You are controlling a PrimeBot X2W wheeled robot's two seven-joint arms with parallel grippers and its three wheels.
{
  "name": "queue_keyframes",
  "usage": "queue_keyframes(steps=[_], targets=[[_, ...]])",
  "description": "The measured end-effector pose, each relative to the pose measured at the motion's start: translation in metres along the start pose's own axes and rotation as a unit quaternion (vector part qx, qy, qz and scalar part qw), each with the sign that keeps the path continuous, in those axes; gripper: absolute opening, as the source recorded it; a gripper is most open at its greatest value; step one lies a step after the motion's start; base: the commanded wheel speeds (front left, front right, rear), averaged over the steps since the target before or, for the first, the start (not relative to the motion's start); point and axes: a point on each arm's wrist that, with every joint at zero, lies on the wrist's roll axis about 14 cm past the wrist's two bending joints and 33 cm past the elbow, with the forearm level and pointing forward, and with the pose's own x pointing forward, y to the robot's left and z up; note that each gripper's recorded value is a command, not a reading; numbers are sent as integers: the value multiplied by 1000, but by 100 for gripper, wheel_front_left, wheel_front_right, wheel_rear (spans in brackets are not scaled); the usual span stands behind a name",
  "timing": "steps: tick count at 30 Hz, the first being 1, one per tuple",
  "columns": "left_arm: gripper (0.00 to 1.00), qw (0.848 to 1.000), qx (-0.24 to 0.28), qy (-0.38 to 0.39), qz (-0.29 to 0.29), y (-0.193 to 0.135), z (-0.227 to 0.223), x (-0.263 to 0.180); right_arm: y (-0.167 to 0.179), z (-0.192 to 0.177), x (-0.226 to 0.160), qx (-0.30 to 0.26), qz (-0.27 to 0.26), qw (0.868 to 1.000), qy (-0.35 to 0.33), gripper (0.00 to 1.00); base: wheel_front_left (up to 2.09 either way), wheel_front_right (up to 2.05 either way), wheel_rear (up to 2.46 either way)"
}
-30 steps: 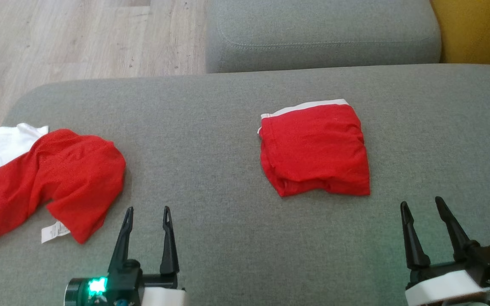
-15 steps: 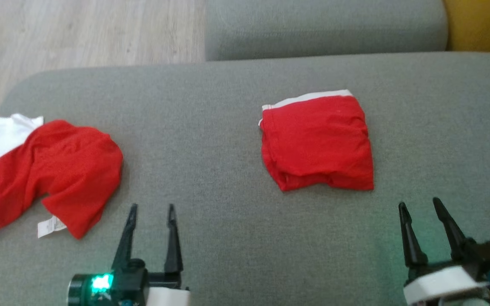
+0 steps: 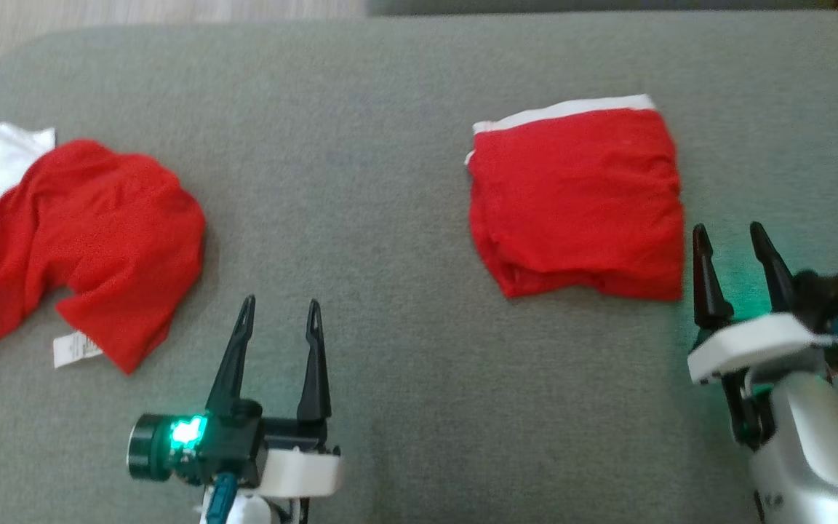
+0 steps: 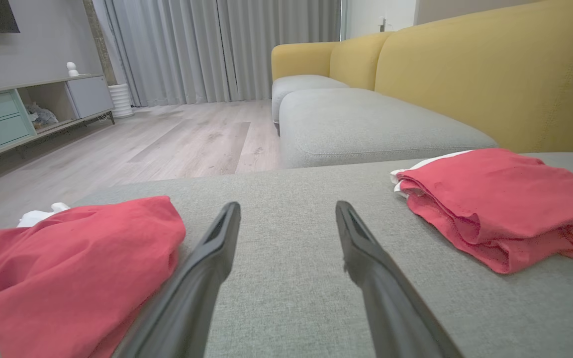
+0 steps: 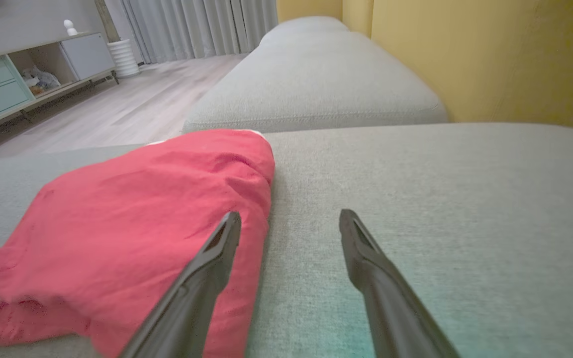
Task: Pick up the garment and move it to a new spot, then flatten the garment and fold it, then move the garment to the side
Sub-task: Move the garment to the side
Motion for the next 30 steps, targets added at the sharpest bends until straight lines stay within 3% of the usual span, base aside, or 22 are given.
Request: queue_keyframes(steps=[5, 6, 7, 12, 18, 24, 30], targets=[[100, 1000, 6, 8, 16, 7, -6, 9, 9, -20, 29, 18, 13, 999, 46, 98, 0, 0, 0], [100, 1000, 4, 10, 19, 8, -7, 10, 12, -24, 33, 24, 17, 998, 54, 35, 0, 0, 0], [100, 1000, 1, 13, 19, 8, -9, 11, 17, -29, 37, 32, 23, 997, 66, 0, 0, 0, 0], [100, 999, 0, 20, 26, 9, -14, 15, 21, -42, 42, 64, 28, 994, 87, 0, 0, 0, 0], [100, 1000, 3, 16, 3, -4, -16, 32, -28, -29, 46, 47, -16, 997, 64, 0, 0, 0, 0], [100, 999, -3, 13, -47, -32, -23, 58, -111, -20, 32, -6, -89, 994, 62, 0, 0, 0, 0], [100, 995, -9, 9, -94, -62, -36, 91, -203, -13, 7, -59, -180, 979, 76, 0, 0, 0, 0]])
